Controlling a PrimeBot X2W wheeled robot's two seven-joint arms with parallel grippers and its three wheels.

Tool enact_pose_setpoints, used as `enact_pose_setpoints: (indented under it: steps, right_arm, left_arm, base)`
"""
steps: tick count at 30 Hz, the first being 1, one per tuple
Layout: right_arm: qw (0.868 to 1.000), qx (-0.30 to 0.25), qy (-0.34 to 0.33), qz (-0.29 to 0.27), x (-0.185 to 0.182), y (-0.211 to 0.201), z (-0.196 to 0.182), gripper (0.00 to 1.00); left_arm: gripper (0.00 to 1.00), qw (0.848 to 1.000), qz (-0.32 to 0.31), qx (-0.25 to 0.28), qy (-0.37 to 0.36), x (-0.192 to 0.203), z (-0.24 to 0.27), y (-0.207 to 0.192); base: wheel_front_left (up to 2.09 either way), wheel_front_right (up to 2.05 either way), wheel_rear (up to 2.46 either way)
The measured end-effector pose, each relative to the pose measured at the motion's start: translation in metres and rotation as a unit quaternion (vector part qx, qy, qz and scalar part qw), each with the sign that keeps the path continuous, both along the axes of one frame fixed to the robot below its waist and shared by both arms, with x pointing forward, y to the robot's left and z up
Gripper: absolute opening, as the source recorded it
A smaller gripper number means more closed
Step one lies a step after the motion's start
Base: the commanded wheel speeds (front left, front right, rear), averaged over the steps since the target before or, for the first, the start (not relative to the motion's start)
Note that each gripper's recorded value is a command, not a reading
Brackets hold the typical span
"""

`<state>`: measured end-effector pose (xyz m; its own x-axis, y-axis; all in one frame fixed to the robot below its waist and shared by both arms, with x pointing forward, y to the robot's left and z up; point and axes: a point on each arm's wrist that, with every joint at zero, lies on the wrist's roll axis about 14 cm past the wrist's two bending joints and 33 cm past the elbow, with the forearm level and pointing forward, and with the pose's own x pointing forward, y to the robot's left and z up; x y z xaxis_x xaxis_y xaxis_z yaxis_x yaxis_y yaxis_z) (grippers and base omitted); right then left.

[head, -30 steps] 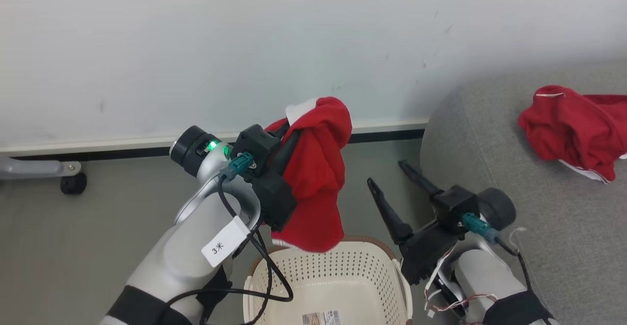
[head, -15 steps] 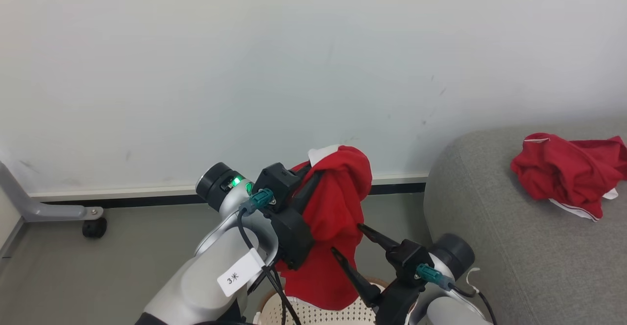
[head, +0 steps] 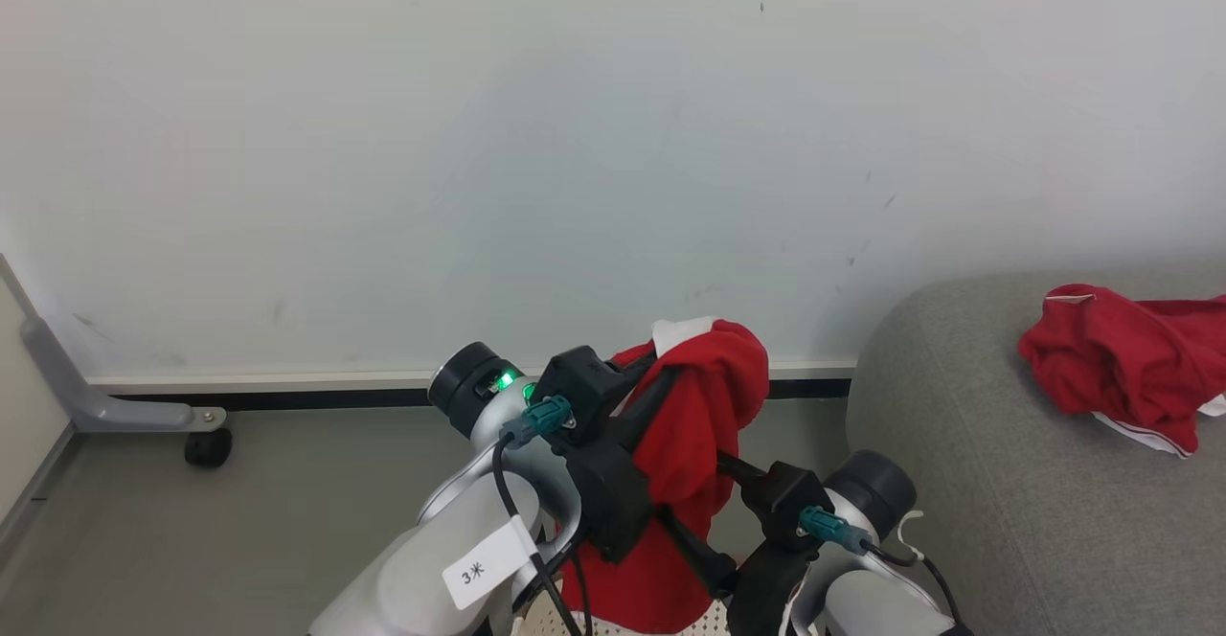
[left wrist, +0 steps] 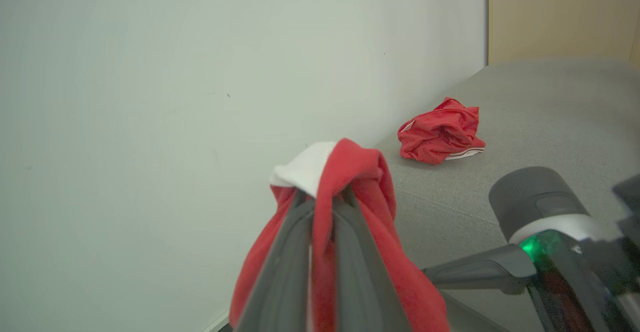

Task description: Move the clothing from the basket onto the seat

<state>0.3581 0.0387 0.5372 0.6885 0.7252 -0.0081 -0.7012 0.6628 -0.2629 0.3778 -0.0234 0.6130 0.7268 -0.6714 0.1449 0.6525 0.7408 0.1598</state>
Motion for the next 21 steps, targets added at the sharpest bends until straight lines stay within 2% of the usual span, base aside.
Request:
enact_pose_setpoints:
  steps: [3,4,5,6,12,14,15,17,18,21]
  right_arm:
    - [1.0,-0.009,-0.002,0.001,0.003,0.0,0.0,1.0]
    - [1.0,-0.009,-0.003,0.001,0.005,0.0,0.002,0.74]
    - [1.0,-0.009,-0.005,0.001,0.006,0.0,0.004,0.35]
    - [1.0,-0.008,-0.007,0.001,0.007,0.001,0.005,0.02]
    - [1.0,0.002,0.0,0.003,0.007,0.002,0.007,0.0]
    - [1.0,0.004,0.001,0.003,0.006,0.002,0.006,0.0]
    - [1.0,0.005,0.002,0.002,0.006,0.001,0.006,0.0]
    - [1.0,0.013,0.004,-0.003,0.007,-0.001,0.008,0.0]
    - [1.0,0.017,0.004,-0.006,0.008,-0.003,0.01,0.0]
    - [0.999,0.026,0.001,-0.018,0.013,-0.011,0.015,0.0]
  left_arm:
    - [0.0,1.0,-0.009,-0.001,-0.001,-0.004,0.002,-0.005]
    - [0.0,1.0,-0.011,-0.002,0.0,-0.005,0.002,-0.006]
    - [0.0,1.0,-0.013,-0.004,0.002,-0.006,0.002,-0.007]
    - [0.0,1.0,-0.014,-0.007,0.004,-0.007,0.002,-0.008]
    - [0.0,0.999,-0.014,-0.019,0.022,-0.007,-0.001,-0.007]
    - [0.26,0.999,-0.007,-0.026,0.031,-0.004,-0.005,0.0]
    - [0.26,0.999,-0.003,-0.027,0.036,-0.003,-0.008,0.002]
    - [0.91,0.999,0.004,-0.028,0.044,-0.001,-0.014,0.008]
    - [1.0,0.998,0.005,-0.03,0.049,-0.001,-0.017,0.009]
    - [1.0,0.996,0.011,-0.048,0.07,0.0,-0.024,0.012]
  base:
    - [0.0,0.0,0.0]
    - [0.0,0.0,0.0]
    - [0.0,0.0,0.0]
    - [0.0,0.0,0.0]
    - [0.0,0.0,0.0]
    - [0.0,0.0,0.0]
    - [0.0,0.0,0.0]
    - [0.0,0.0,0.0]
    - [0.0,0.0,0.0]
    - [0.0,0.0,0.0]
